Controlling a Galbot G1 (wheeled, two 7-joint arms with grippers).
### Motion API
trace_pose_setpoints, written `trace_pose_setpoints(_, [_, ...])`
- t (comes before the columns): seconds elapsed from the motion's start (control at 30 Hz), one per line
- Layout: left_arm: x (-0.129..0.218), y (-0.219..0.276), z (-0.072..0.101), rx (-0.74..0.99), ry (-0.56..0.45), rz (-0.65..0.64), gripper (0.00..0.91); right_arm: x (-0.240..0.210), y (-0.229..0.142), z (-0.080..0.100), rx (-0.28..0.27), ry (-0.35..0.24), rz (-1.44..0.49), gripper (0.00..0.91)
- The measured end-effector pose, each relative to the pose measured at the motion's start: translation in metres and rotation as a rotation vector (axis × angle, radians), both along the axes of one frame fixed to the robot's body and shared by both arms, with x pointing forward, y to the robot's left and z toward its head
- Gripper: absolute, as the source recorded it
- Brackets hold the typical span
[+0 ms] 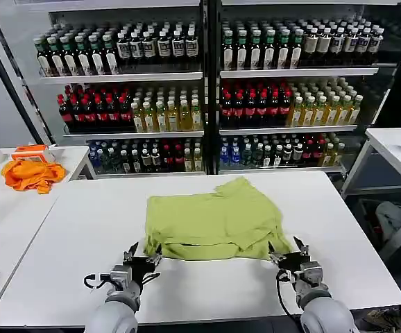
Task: Fold and organize the clothes.
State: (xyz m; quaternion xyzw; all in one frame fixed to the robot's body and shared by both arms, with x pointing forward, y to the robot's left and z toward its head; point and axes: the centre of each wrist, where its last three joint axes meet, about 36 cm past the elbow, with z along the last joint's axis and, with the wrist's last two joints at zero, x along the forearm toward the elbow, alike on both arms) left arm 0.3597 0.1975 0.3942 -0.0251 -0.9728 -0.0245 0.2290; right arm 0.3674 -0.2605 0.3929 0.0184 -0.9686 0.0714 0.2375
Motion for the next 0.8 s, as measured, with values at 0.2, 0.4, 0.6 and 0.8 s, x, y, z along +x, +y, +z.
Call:
trace_pose_setpoints(0.2, [0.008, -0.002, -0.008, 0.002, -0.001, -0.004, 0.01, 0.004, -0.003, -0.007, 0.012, 0.025, -0.008, 0.0])
trace_pose_setpoints(0.4, [0.014, -0.004, -0.017, 0.004, 0.005, -0.011, 0.02, 0.003, -0.004, -0.01, 0.017, 0.038, -0.005, 0.0])
trace_pose_setpoints(0.6, [0.013, -0.004, -0.02, 0.002, 0.012, -0.013, 0.02, 0.0, -0.006, -0.012, 0.012, 0.045, -0.006, 0.0])
trace_pose_setpoints(0.8, [0.005, -0.004, -0.023, -0.002, 0.021, -0.015, 0.02, -0.004, -0.007, -0.012, 0.008, 0.049, -0.009, 0.0])
